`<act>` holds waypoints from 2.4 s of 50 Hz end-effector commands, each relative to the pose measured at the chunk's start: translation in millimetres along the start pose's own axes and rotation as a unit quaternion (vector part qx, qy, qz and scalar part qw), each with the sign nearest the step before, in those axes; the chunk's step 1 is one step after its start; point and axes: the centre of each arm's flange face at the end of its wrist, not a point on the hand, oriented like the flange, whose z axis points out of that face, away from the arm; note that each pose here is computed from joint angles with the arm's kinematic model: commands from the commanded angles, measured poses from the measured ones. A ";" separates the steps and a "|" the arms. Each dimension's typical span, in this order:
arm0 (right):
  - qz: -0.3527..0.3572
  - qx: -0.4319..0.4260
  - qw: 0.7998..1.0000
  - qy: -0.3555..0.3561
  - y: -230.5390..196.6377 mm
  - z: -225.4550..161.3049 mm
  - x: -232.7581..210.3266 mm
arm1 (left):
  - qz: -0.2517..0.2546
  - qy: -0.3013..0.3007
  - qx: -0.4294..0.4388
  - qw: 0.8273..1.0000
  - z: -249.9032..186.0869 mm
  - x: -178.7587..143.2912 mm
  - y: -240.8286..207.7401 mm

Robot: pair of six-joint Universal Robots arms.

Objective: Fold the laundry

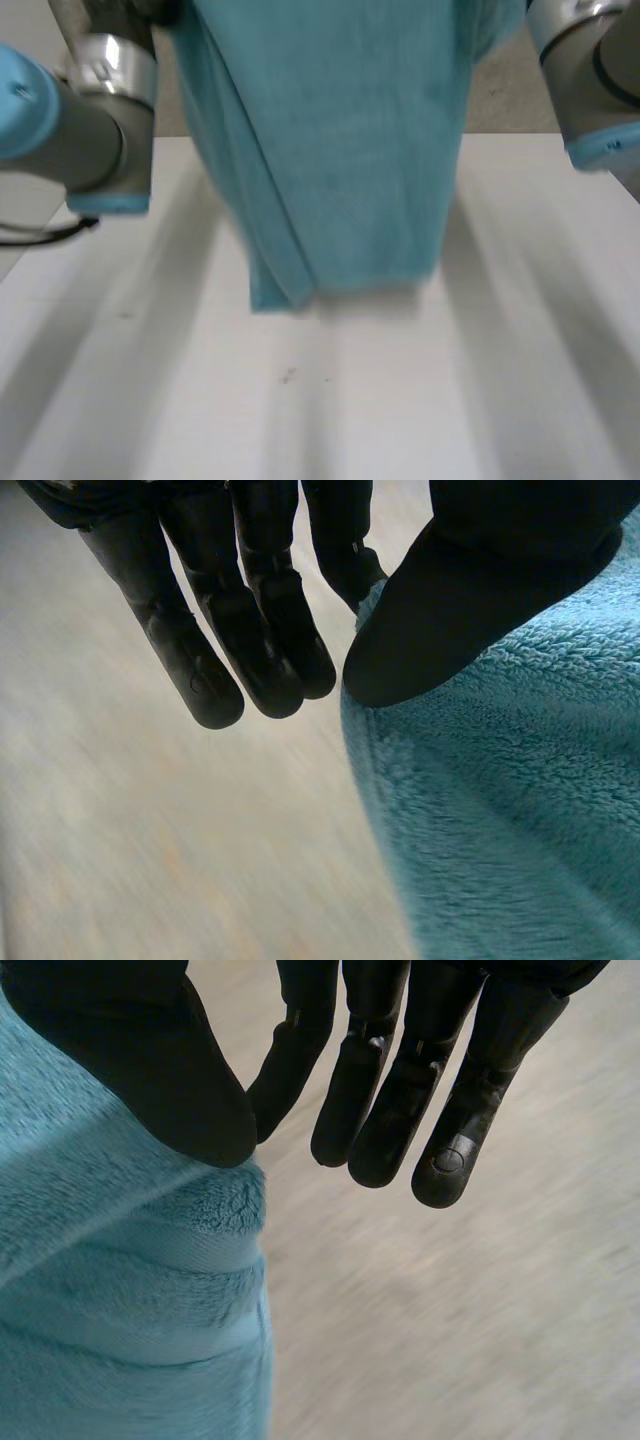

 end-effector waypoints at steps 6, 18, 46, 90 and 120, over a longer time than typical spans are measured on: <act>0.086 0.012 0.996 -0.001 -11.9 -41.2 6.2 | 0.012 -0.033 0.026 0.999 -21.3 -15.6 -47.4; 0.064 -0.270 0.937 -0.210 75.0 -179.3 -64.9 | 0.061 0.114 -0.283 0.950 -210.9 35.6 17.4; 0.238 -0.340 0.884 -0.213 101.3 -151.5 -96.9 | 0.091 0.138 -0.256 0.952 -212.4 28.1 -94.5; 0.051 -0.191 0.970 -0.143 -1.8 -130.2 -14.5 | 0.111 0.121 -0.317 0.934 -209.0 15.8 -55.7; -0.068 -0.157 0.982 -0.074 54.5 -36.6 -34.0 | 0.114 0.080 -0.186 0.973 -55.0 25.2 17.0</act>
